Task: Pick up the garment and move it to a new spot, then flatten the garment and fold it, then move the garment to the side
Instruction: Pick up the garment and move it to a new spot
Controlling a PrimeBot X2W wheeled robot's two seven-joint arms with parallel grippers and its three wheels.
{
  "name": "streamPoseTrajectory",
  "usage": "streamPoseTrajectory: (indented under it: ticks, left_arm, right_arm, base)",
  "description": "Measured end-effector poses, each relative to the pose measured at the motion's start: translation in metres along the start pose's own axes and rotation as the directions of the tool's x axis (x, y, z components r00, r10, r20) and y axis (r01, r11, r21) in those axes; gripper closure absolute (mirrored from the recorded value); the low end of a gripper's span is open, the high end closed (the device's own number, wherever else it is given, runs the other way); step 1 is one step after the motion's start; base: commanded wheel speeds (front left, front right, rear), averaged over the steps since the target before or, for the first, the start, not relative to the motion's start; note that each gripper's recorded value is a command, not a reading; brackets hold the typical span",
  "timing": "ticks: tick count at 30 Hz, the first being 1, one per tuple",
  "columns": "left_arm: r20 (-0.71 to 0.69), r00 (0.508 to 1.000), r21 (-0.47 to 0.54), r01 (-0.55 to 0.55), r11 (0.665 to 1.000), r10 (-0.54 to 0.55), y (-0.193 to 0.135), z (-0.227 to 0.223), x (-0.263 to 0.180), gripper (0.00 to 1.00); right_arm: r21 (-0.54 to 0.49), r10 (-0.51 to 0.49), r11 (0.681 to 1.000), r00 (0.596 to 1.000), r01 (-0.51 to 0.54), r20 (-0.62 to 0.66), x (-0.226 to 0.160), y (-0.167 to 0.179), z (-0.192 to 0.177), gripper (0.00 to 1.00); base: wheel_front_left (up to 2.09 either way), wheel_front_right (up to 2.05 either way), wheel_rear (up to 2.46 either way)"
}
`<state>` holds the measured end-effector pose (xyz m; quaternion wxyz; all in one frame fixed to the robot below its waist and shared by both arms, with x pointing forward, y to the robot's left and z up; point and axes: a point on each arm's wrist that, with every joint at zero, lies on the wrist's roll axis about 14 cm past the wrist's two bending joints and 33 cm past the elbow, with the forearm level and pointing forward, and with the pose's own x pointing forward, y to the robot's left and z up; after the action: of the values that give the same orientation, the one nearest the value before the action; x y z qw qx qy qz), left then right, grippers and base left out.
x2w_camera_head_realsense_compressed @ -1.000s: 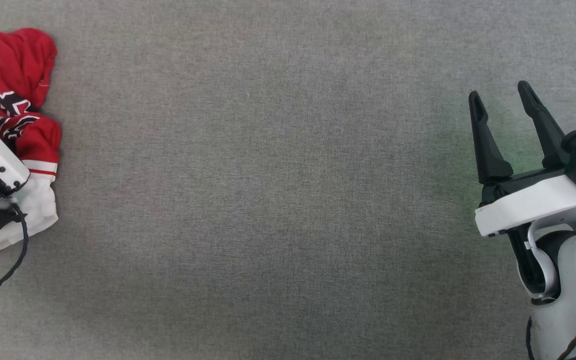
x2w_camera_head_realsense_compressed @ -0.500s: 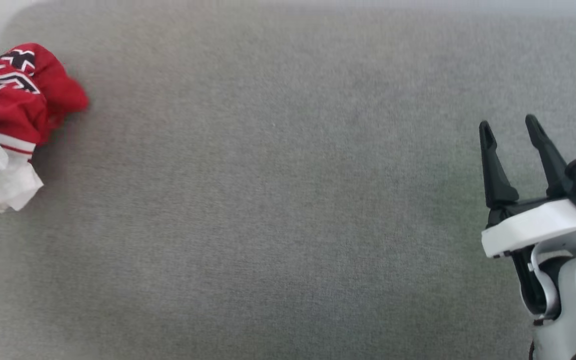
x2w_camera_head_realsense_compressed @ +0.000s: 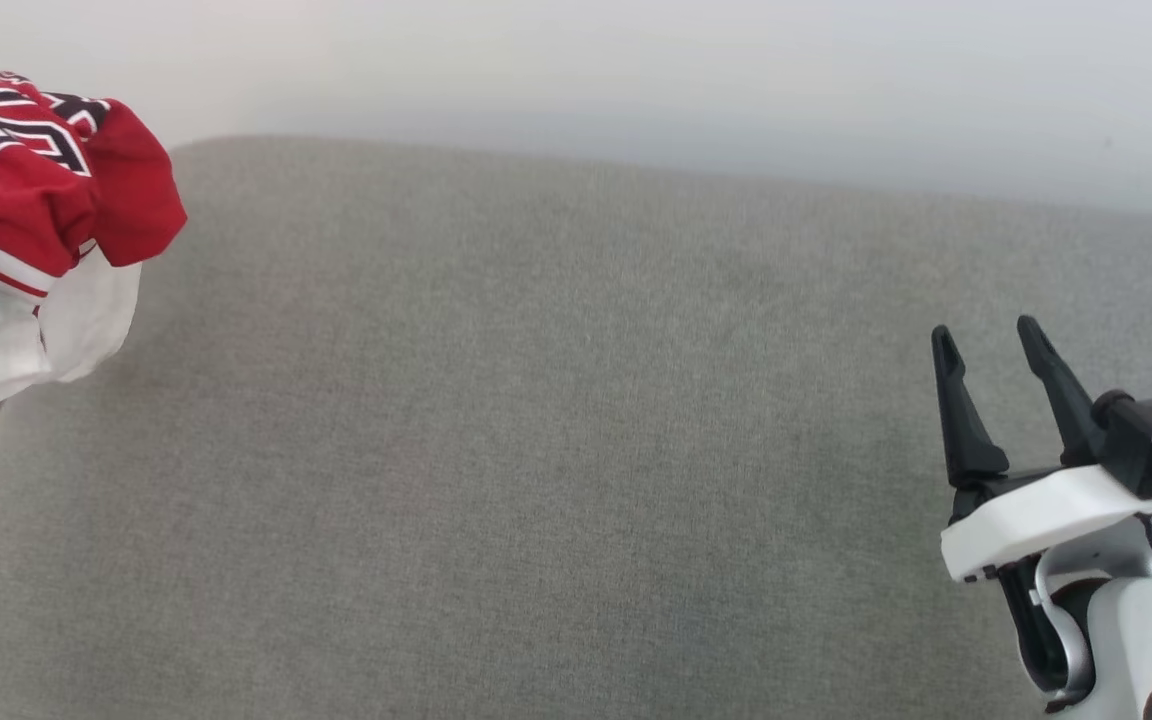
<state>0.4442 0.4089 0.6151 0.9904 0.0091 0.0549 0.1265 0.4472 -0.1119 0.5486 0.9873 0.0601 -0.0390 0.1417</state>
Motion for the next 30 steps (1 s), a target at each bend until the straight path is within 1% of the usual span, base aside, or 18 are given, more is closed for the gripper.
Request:
streamPoseTrajectory:
  ticks: [4, 7, 13, 18, 21, 24, 27, 30]
  left_arm:
    - [0.031, 0.999, 0.021, 0.04, 0.999, -0.04, -0.007, 0.02, -0.016, 1.0]
    - [0.045, 0.995, 0.046, 0.083, 0.995, -0.085, -0.023, 0.032, -0.025, 1.0]
    - [0.061, 0.975, 0.078, 0.207, 0.975, -0.212, -0.077, 0.047, -0.038, 1.0]
    - [0.057, 0.942, 0.096, 0.325, 0.941, -0.331, -0.132, 0.053, -0.049, 1.0]
    - [0.051, 0.911, 0.112, 0.402, 0.909, -0.409, -0.17, 0.054, -0.056, 1.0]
    - [0.042, 0.868, 0.122, 0.487, 0.865, -0.495, -0.21, 0.055, -0.066, 1.0]
    - [0.028, 0.811, 0.125, 0.578, 0.807, -0.585, -0.252, 0.054, -0.077, 1.0]
    - [-0.006, 0.735, 0.125, 0.673, 0.729, -0.678, -0.296, 0.046, -0.092, 1.0]
  right_arm:
    - [-0.003, 0.0, 1.0, 1.0, 0.0, 0.024, -0.01, 0.004, 0.011, 0.0]
    - [-0.006, -0.02, 1.0, 0.999, 0.02, 0.044, -0.019, -0.001, 0.018, 0.0]
    - [-0.015, -0.095, 0.995, 0.993, 0.097, 0.062, -0.041, -0.024, 0.027, 0.0]
    - [-0.025, -0.173, 0.984, 0.981, 0.176, 0.085, -0.06, -0.05, 0.036, 0.0]
    - [-0.03, -0.226, 0.973, 0.969, 0.23, 0.097, -0.074, -0.067, 0.041, 0.0]
    - [-0.036, -0.285, 0.956, 0.953, 0.29, 0.107, -0.09, -0.085, 0.045, 0.0]
    - [-0.039, -0.342, 0.937, 0.932, 0.348, 0.116, -0.107, -0.103, 0.048, 0.0]
    - [-0.038, -0.395, 0.915, 0.911, 0.401, 0.12, -0.124, -0.117, 0.049, 0.0]
  base:
    - [0.0, 0.0, 0.0]
    - [0.0, 0.0, 0.0]
    - [0.0, 0.0, 0.0]
    - [0.0, 0.0, 0.0]
    - [0.0, 0.0, 0.0]
    - [0.0, 0.0, 0.0]
    - [0.0, 0.0, 0.0]
    - [0.0, 0.0, 0.0]
